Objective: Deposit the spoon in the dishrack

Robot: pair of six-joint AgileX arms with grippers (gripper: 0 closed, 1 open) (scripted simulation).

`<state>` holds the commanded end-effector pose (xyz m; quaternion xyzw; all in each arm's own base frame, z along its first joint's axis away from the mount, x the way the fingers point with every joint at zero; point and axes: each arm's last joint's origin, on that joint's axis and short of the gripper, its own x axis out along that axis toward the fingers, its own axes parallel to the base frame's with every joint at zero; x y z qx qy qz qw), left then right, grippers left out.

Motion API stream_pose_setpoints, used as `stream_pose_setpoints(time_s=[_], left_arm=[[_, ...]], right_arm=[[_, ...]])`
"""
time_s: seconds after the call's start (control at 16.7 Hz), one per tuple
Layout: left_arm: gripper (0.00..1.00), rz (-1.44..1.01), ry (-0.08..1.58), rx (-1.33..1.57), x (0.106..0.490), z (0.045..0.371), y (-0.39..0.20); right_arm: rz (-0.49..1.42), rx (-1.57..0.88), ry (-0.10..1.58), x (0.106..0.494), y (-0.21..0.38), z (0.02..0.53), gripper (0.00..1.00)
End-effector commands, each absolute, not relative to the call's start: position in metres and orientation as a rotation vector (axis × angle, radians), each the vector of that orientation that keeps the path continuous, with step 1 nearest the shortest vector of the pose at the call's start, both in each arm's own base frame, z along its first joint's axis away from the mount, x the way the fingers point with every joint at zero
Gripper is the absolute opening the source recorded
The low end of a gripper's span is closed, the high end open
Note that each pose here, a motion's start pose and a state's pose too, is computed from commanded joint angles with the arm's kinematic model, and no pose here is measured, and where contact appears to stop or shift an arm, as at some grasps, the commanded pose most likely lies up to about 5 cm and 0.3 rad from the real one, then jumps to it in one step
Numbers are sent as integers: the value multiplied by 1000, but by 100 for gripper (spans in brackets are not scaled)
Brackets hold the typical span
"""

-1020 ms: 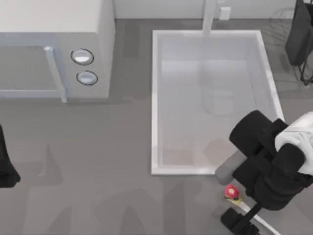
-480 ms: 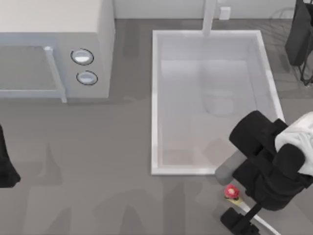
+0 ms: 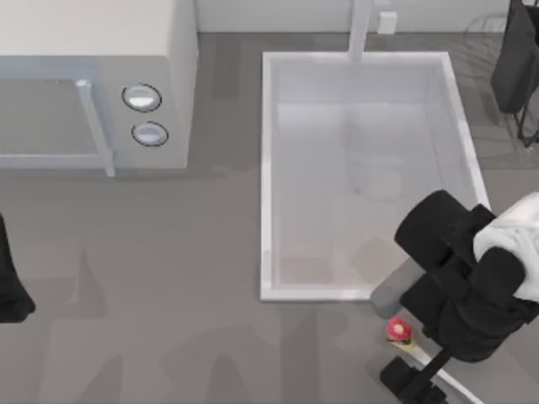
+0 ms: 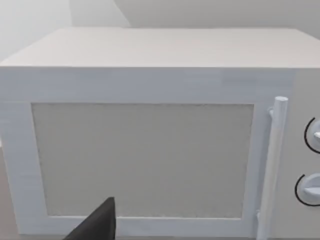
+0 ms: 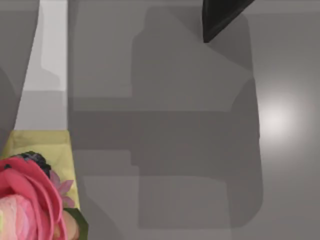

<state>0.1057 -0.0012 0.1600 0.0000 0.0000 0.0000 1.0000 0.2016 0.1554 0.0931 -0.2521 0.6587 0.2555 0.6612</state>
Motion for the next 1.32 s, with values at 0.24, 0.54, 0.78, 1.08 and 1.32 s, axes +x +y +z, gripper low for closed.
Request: stream_pose_setpoints(time_s=[0.24, 0.54, 0.78, 1.08, 1.32], left_arm=[[100, 0, 0, 0, 106, 160, -1], [100, 0, 0, 0, 106, 160, -1], [100, 0, 0, 0, 106, 160, -1], [100, 0, 0, 0, 106, 160, -1], [100, 0, 0, 0, 106, 160, -1]], right_arm=[[578, -570, 1490, 202, 155, 93, 0], [585, -559, 1448, 210, 162, 131, 0], [585, -561, 1455, 222, 172, 185, 0], [578, -575, 1498, 214, 166, 267, 0], [580, -558, 1459, 204, 157, 312, 0]])
